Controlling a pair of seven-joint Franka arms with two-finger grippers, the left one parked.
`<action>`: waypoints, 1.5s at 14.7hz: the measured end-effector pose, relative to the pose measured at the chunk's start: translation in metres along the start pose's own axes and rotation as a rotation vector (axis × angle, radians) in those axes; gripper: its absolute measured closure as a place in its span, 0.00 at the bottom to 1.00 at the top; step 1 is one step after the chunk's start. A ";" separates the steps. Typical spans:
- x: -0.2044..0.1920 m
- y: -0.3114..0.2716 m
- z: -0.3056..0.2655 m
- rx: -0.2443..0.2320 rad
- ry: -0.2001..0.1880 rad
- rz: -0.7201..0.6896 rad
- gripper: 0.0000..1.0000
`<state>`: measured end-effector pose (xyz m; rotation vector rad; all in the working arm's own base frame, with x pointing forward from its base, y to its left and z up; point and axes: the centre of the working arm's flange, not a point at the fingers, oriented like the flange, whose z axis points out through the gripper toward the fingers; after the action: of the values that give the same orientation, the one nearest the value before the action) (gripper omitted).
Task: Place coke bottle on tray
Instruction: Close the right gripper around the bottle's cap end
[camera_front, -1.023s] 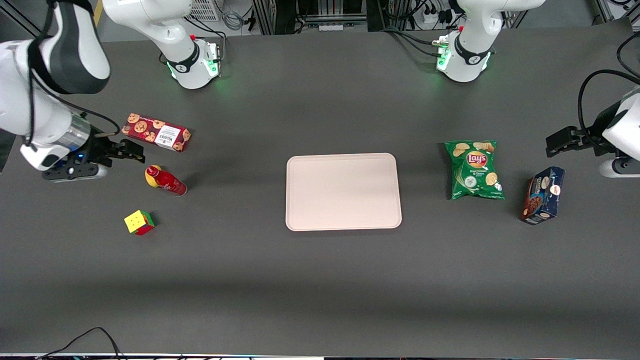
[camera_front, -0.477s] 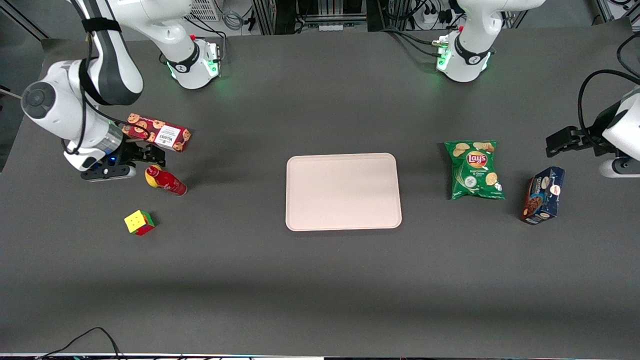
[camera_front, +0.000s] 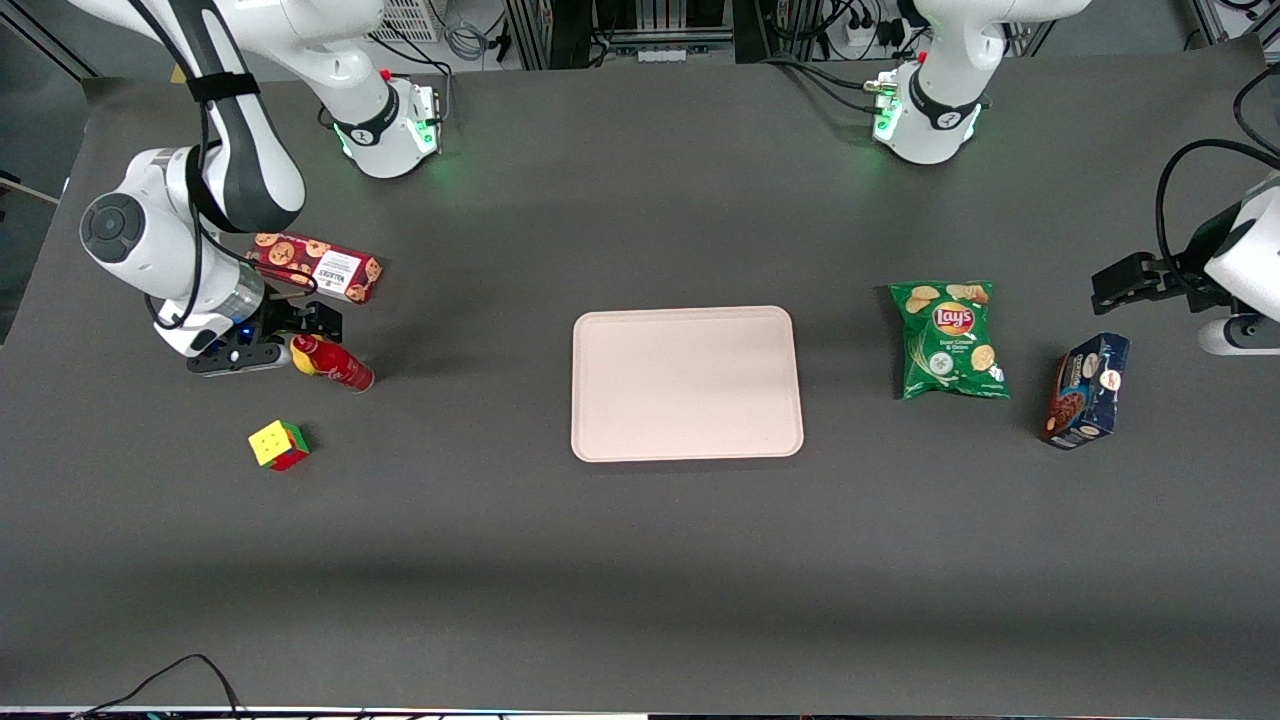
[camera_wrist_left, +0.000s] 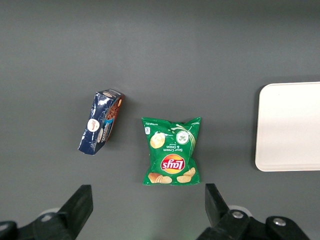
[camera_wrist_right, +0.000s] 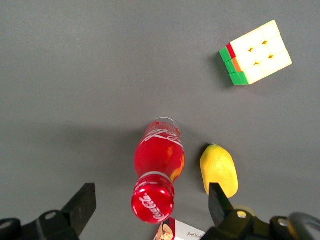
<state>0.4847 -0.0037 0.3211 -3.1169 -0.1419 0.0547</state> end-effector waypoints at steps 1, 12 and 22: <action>0.001 0.000 0.000 -0.001 0.004 0.000 0.00; 0.002 0.001 0.009 -0.016 -0.001 -0.020 0.56; 0.010 -0.002 -0.046 -0.005 -0.022 -0.028 0.67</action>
<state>0.4962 -0.0021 0.3670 -3.1197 -0.1857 0.0887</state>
